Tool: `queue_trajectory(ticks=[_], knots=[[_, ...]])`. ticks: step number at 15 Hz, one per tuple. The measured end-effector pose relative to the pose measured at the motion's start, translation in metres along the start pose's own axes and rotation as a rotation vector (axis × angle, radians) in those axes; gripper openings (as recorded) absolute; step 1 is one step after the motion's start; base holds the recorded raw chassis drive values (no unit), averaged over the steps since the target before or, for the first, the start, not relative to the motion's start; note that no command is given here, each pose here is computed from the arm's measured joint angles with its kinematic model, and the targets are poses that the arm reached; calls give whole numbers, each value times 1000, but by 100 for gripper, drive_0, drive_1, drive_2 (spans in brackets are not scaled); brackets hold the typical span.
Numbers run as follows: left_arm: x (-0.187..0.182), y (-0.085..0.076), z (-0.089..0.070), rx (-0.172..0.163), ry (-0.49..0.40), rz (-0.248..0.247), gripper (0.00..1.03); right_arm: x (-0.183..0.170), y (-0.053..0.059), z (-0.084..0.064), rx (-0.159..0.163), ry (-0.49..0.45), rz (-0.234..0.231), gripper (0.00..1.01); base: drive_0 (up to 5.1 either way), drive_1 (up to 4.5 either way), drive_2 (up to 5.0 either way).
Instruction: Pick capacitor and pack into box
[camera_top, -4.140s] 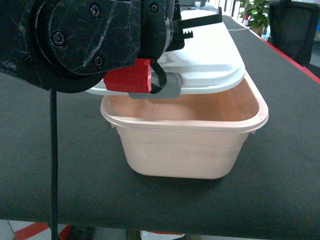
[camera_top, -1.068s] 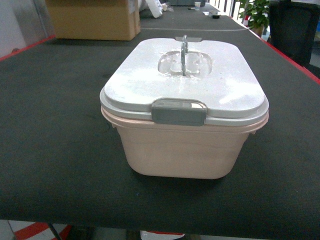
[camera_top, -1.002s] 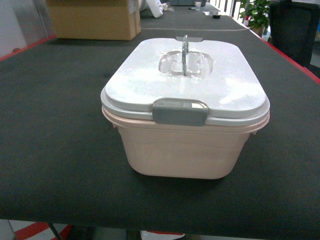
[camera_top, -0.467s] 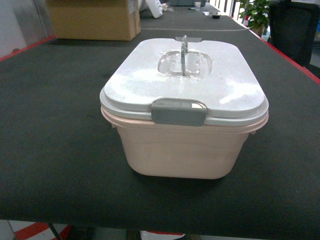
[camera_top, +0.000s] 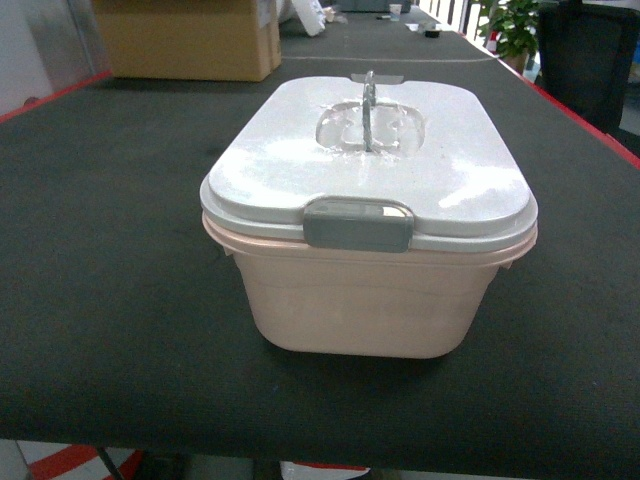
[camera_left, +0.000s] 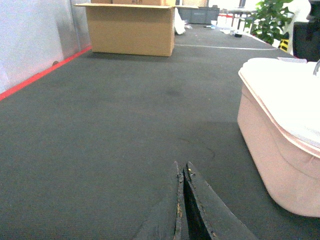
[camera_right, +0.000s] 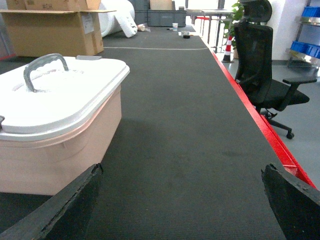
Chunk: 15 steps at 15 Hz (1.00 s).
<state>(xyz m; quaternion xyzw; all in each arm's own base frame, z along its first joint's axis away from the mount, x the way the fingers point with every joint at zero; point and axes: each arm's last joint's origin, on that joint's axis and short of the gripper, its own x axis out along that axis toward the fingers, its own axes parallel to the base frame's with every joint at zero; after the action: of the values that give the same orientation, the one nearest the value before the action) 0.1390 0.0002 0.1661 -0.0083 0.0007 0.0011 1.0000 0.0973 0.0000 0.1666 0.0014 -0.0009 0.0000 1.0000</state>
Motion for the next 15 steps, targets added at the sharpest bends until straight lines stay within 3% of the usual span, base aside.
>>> queue_trajectory(ticks=[15], knots=[[-34, 0, 3, 0, 2, 1, 2, 0, 0, 0, 0, 0, 0, 98, 0, 0, 0]])
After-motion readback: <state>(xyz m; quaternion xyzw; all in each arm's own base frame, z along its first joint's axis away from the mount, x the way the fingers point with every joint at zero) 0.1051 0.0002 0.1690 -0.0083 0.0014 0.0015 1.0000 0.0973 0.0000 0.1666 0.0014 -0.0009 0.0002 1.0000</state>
